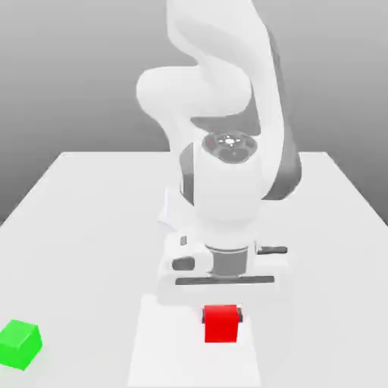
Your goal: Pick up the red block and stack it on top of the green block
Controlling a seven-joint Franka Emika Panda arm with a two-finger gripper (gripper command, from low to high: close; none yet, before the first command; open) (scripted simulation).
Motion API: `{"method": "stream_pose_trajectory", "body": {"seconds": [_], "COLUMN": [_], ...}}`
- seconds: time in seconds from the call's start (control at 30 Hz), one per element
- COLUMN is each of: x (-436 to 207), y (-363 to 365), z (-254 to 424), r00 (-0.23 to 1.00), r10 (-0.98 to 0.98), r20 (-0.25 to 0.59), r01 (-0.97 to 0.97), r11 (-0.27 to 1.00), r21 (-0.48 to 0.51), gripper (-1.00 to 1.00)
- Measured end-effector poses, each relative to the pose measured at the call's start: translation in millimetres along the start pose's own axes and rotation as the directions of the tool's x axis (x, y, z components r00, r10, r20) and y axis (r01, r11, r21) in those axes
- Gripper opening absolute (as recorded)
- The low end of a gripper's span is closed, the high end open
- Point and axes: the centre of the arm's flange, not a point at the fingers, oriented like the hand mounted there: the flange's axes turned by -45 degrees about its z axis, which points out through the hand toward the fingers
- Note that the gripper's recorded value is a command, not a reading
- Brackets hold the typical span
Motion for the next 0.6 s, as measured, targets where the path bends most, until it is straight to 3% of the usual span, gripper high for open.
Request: {"method": "stream_pose_trajectory", "body": {"seconds": [0.13, 0.3, 0.4, 0.47, 0.5, 0.6], "x": [25.9, 26.9, 17.6, 14.7, 13.8, 13.8], "y": [94.4, 217.7, 285.0, 297.5, 299.5, 299.5], "z": [-12.9, -27.0, -11.3, 16.1, 24.4, 24.4], "r00": [0.943, 0.735, 0.574, 0.541, 0.535, 0.535], "r10": [0.333, 0.678, 0.819, 0.841, 0.845, 0.845], "r20": [0.001, 0.001, 0.000, -0.001, -0.001, -0.001], "r01": [-0.333, -0.678, -0.819, -0.841, -0.845, -0.845], "r11": [0.943, 0.735, 0.574, 0.541, 0.535, 0.535], "r21": [0.002, 0.003, 0.003, 0.002, 0.001, 0.001], "gripper": [-1.00, -1.00, -1.00, -1.00, 1.00, 1.00]}}
